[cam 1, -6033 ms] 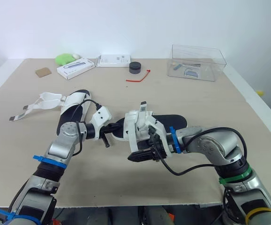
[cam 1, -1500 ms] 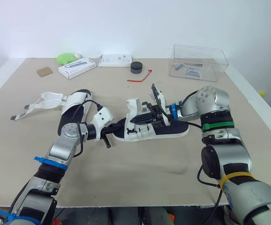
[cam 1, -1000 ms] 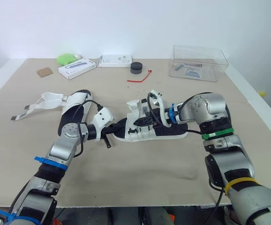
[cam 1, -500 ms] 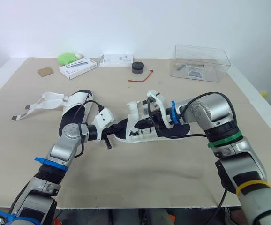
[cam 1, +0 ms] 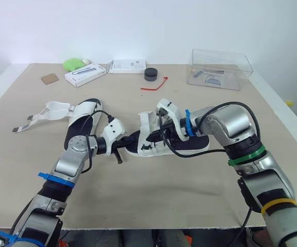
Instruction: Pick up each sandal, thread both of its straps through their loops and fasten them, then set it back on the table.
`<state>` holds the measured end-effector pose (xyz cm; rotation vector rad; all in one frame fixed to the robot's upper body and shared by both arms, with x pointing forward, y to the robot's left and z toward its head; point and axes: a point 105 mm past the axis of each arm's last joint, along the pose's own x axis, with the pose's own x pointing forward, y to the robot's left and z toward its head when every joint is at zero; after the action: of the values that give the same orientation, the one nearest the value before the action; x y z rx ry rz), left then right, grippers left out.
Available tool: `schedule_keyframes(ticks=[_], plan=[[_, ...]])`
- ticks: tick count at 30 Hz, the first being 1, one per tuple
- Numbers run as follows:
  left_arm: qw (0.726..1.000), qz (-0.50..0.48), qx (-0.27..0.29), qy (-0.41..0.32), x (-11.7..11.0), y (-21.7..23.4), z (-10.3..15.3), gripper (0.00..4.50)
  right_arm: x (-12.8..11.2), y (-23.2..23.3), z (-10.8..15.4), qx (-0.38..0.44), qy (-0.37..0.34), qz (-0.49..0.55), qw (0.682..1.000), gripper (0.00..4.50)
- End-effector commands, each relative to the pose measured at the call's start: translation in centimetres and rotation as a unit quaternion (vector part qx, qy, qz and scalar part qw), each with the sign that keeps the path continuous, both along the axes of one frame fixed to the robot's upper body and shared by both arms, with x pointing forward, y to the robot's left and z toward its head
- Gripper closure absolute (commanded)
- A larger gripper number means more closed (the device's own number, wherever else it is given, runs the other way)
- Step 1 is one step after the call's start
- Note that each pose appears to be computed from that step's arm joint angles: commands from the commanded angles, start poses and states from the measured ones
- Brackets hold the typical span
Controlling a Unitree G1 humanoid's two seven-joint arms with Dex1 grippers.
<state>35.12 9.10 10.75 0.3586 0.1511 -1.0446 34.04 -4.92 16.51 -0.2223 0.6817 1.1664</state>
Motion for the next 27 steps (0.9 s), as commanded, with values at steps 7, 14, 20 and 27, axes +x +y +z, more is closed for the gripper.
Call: schedule_keyframes(ticks=[7,14,20,27], plan=[[0.998,0.016,0.033,0.045,-0.4,0.6,-2.9,4.5,-2.1,1.9,0.9,0.007,0.006,0.083,0.996,4.46],[0.998,0.015,0.035,0.046,-0.4,0.6,-3.0,4.5,-2.2,1.6,1.1,0.001,-0.009,0.098,0.995,4.46],[0.998,0.014,0.035,0.046,-0.3,0.5,-2.9,4.5,-1.3,1.4,0.9,0.001,-0.014,0.077,0.997,4.46],[0.998,0.013,0.036,0.046,-0.3,0.5,-2.9,4.5,-1.1,1.7,0.8,-0.006,-0.01,0.087,0.996,4.46]])
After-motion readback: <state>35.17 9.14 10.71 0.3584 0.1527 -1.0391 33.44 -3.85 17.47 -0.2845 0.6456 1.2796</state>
